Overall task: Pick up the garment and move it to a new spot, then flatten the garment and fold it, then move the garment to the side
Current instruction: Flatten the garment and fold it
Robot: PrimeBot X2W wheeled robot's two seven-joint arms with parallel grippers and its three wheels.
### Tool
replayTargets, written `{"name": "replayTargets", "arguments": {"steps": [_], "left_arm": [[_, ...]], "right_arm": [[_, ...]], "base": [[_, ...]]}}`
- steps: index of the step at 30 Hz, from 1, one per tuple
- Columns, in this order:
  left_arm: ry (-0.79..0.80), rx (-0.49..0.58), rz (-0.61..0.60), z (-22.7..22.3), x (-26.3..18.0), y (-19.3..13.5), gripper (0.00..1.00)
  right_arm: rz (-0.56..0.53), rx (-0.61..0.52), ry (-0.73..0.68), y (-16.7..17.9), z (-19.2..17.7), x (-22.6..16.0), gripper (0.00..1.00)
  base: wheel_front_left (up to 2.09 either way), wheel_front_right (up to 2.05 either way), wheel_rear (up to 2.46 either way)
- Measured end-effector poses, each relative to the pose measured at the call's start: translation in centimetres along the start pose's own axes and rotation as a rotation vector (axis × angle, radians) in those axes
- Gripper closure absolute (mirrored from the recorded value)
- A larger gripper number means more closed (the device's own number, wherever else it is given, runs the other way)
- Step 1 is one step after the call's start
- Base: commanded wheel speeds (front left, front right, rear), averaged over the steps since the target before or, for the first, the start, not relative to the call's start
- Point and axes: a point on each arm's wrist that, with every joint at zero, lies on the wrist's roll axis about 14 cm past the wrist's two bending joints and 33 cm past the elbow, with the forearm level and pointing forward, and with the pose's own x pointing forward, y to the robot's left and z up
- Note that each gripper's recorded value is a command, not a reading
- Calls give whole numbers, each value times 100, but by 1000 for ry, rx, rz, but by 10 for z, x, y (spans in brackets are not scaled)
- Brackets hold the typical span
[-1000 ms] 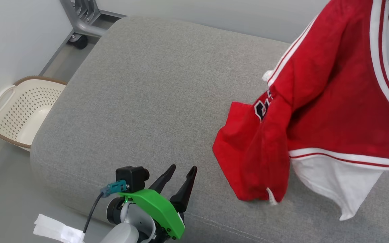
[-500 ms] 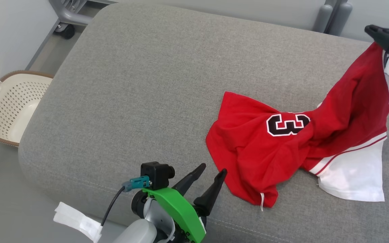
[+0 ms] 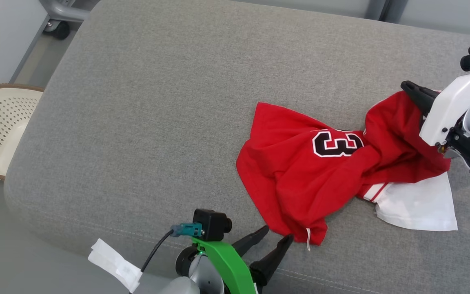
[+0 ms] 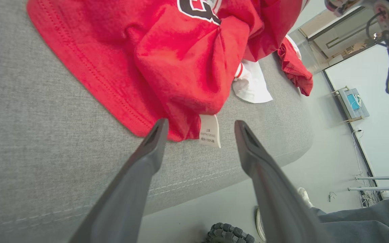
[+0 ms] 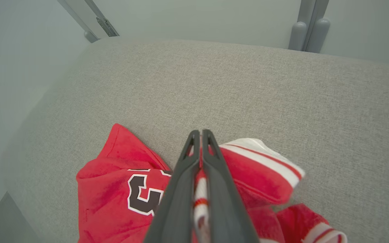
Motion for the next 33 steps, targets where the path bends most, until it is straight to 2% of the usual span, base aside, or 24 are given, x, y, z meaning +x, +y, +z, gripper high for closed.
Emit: {"name": "replayTargets", "arguments": {"steps": [5,12,17,22,33], "left_arm": [[69,-10,46,-18,5,12,0],[236,-50,7,-56,14,2,0],[271,-51,32,-59,23,11,0],[267,-52,-1,-51,41,5,0],[339,-6,-43,-63,61,0,0]], "right_arm": [[7,26,-52,-1,3,-1,100],[7,31,-118,-8,18,-4,100],[1,38,-147,-14,23,-4,100],[-12,58,-156,-25,18,-3,100],[-81,102,-158,-59,3,-5,100]], "base": [[0,0,0],[0,0,0],[0,0,0],[0,0,0],[0,0,0]]}}
